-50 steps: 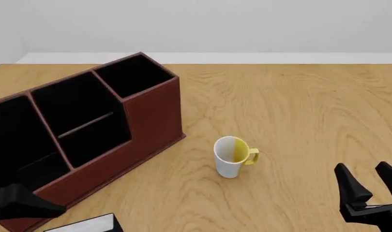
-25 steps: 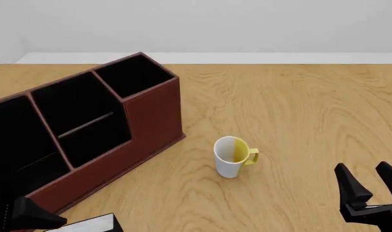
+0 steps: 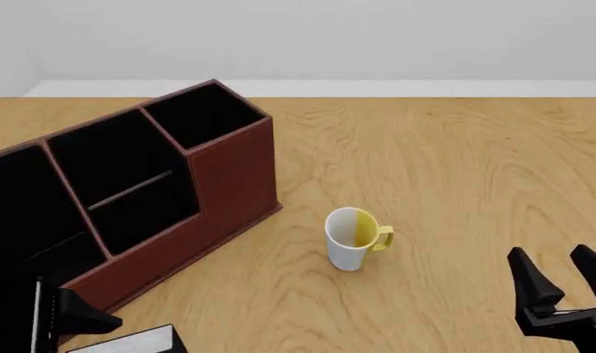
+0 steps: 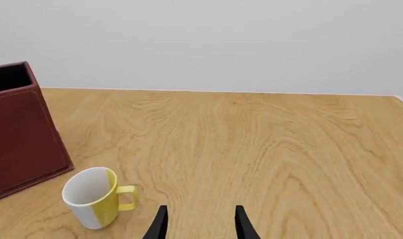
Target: Pick up the book and place it in the front compartment of the caddy.
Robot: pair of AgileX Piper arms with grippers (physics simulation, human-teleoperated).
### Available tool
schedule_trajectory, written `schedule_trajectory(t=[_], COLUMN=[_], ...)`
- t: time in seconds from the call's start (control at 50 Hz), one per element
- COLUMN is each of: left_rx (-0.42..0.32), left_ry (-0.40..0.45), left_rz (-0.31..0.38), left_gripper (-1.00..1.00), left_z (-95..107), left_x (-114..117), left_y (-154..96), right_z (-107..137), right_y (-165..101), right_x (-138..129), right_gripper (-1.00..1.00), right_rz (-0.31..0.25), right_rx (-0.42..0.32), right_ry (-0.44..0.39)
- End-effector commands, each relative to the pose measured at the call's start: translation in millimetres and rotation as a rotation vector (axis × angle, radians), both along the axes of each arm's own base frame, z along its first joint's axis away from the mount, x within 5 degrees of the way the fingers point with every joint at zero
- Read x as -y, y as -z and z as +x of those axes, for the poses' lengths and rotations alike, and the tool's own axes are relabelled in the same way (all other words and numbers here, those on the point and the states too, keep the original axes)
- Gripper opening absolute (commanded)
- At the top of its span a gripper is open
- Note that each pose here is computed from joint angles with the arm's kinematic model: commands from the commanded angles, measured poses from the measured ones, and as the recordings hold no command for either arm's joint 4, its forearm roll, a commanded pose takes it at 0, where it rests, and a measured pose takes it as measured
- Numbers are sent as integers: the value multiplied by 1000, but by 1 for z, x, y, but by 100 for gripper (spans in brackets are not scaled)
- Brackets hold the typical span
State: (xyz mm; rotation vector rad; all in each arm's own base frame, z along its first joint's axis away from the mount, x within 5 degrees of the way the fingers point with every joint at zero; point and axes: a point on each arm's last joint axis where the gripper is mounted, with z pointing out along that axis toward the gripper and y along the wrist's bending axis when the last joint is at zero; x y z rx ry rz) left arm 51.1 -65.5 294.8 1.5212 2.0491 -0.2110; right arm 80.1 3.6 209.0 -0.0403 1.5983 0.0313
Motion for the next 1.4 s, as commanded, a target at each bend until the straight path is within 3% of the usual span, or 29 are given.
schedule_trajectory(t=[0.02,0.28,0.64,1.08,1.1,1.24,1.32,1.4], left_rx=[-4,-9,17,-4,-3,0,28,7], left_ry=[-9,-28,-82,-89,-95,-96,-95,-61], left_rz=[16,62,71,139,160,161,186,216], left_gripper=[100,100,100,100,-100,-100,-100,-100], left_z=[7,18,41,43,50,47,59,49], left_x=[6,10,18,8,7,5,3,-2], left_y=[14,33,41,55,59,56,59,66], right_z=[1,3,3,2,3,3,3,2], right_y=[0,0,0,0,0,0,0,0], right_x=[0,0,0,1,1,1,1,1], right_gripper=[100,100,100,100,100,100,100,100], right_rz=[-5,-10,-10,-12,-12,-13,-14,-14], right_rx=[-2,-6,-8,-4,-5,-4,-2,-1], right_ry=[2,2,6,10,11,10,11,13])
